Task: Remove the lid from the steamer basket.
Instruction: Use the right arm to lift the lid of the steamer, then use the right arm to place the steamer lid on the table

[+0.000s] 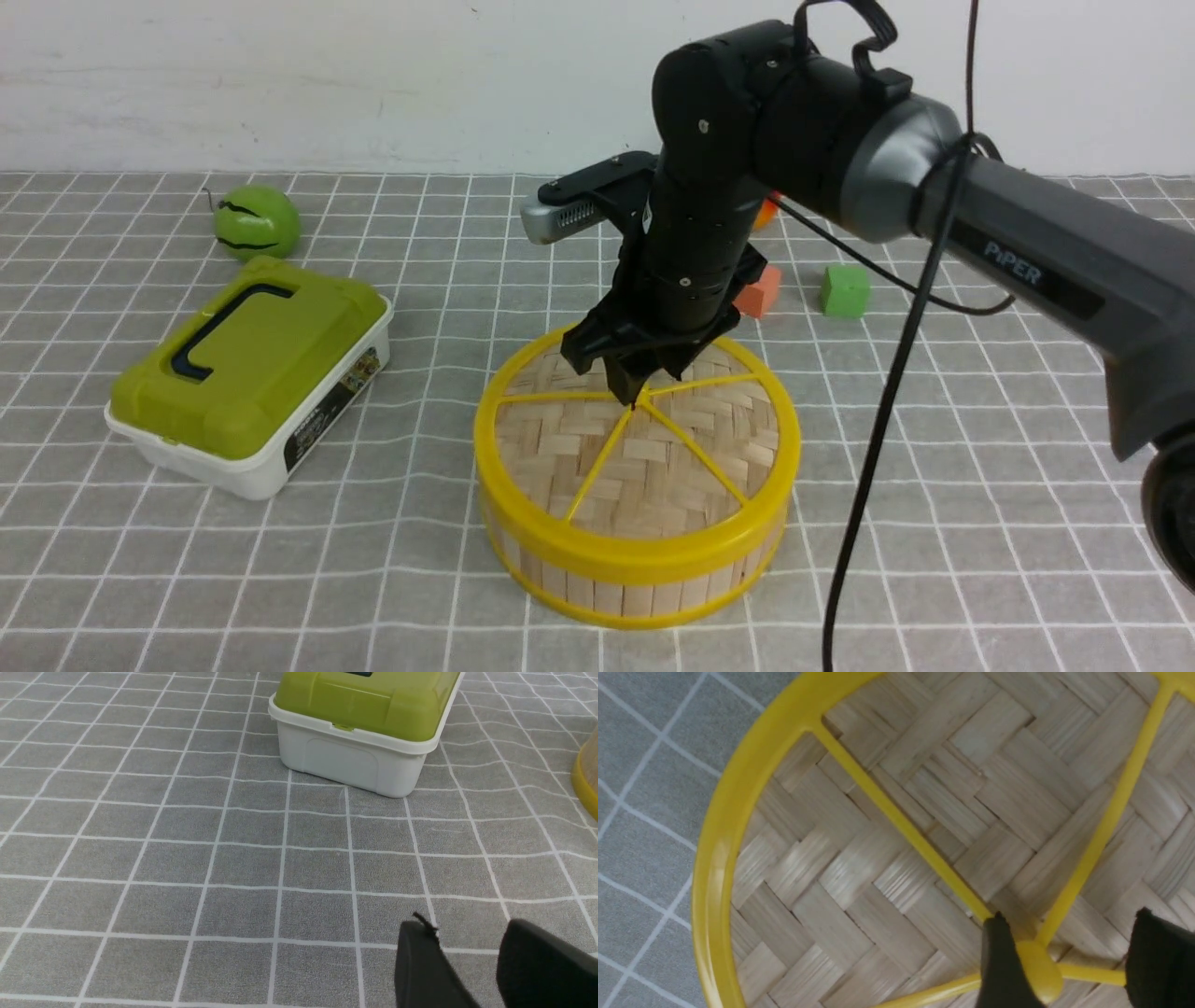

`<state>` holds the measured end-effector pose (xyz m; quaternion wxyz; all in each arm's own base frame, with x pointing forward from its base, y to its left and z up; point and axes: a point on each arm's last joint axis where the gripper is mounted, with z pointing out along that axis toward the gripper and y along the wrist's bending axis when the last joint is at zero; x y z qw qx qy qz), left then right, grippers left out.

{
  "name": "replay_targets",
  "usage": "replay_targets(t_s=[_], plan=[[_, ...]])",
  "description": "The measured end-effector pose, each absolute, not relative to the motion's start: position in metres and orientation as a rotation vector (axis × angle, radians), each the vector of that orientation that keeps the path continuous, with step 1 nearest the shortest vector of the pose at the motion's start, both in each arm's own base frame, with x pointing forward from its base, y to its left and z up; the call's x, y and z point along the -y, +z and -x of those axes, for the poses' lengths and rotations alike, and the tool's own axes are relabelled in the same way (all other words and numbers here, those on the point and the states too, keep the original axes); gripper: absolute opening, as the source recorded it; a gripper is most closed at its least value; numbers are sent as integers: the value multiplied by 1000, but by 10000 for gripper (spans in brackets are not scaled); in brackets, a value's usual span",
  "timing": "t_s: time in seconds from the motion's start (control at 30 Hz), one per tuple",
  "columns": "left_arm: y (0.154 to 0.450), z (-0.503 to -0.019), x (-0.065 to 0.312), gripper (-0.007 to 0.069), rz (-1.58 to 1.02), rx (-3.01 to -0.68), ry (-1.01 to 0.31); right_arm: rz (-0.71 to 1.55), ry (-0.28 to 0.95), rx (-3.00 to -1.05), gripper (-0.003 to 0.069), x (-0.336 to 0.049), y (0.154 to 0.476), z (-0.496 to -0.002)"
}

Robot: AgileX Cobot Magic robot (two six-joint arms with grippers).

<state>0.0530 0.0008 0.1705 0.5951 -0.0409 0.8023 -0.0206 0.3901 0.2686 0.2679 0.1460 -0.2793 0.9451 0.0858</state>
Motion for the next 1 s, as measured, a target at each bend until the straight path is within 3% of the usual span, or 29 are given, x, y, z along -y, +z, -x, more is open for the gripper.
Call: replay_targets(t_s=[0.47,0.63,0.73,0.87,1.0], plan=[[171,-53,-1,239,95,-1864,-48,782,281,-2741,252,-272,262,-392],[171,-53,-1,239,95,-1864,-48,777,298,-2731,90,-273,264,-391],[171,-53,-1,239,95,-1864,-48,775,299,-2723,83,-272,268,-390],[171,-53,-1,239,95,-1864,-48,773,285,-2690,83,-268,285,-386],[171,-53,-1,239,95,-1864,-48,761,245,-2594,83,-252,332,-371]])
